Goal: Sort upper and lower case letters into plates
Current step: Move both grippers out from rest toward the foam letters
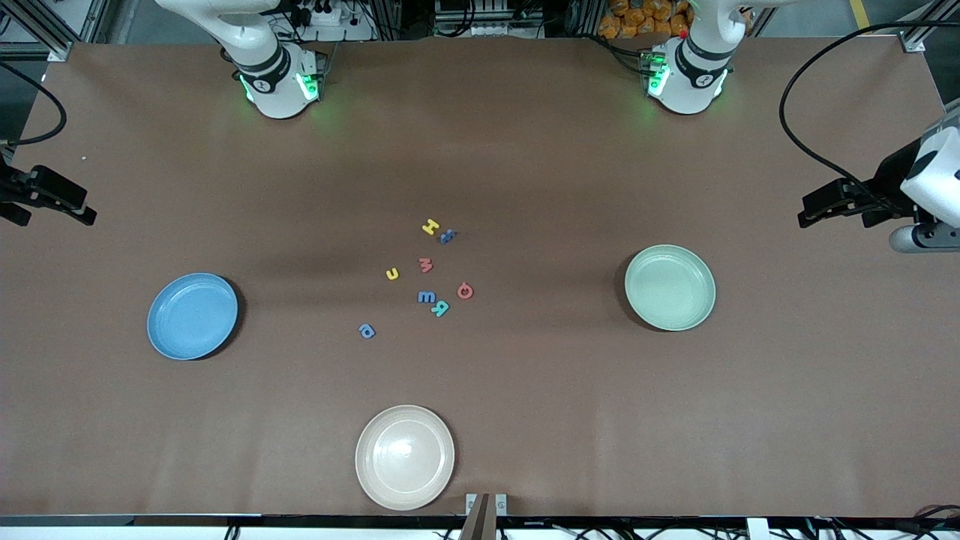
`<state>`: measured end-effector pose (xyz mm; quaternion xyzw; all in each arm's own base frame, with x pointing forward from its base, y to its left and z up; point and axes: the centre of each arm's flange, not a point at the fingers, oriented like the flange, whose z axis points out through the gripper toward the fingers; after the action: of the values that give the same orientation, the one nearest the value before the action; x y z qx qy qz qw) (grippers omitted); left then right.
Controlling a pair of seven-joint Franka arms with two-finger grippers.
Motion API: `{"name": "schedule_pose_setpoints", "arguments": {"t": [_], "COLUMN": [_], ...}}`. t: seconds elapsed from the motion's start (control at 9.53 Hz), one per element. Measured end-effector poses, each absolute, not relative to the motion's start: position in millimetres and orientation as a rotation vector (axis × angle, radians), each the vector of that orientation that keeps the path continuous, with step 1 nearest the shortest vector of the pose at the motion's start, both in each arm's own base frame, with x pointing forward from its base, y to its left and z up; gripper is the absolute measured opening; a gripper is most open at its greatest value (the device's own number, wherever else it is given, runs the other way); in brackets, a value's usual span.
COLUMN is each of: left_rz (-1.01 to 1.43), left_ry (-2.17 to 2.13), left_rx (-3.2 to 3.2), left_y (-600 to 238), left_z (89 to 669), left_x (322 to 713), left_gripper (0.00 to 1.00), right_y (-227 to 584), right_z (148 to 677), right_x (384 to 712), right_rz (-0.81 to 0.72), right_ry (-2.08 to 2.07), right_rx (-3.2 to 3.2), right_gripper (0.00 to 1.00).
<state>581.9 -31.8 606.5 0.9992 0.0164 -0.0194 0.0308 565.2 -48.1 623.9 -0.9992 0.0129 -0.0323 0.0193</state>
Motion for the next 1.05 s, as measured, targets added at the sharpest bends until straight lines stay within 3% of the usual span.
{"name": "schedule_pose_setpoints", "arguments": {"t": [0.42, 0.73, 1.05], "left_rz": [-0.085, -0.217, -0.331], "left_ry": [0.01, 0.008, 0.057], "left_rx": [3.078, 3.081, 3.121], "left_y": [-46.5, -161.1, -303.6], "left_z": [603.0, 562.3, 503.9], "left_x": [579.8, 574.7, 540.9], "left_gripper": [1.0, 1.0, 1.0], "right_y": [-49.8, -46.2, -9.8], "right_z": [621.6, 603.8, 517.0], "right_x": [566.4, 575.3, 620.8], "right_rz": [-0.092, -0.043, 0.072], "right_ry": [0.026, -0.02, -0.149], "right_rx": [-3.119, -3.121, -3.107], "right_gripper": [1.0, 1.0, 1.0]}}
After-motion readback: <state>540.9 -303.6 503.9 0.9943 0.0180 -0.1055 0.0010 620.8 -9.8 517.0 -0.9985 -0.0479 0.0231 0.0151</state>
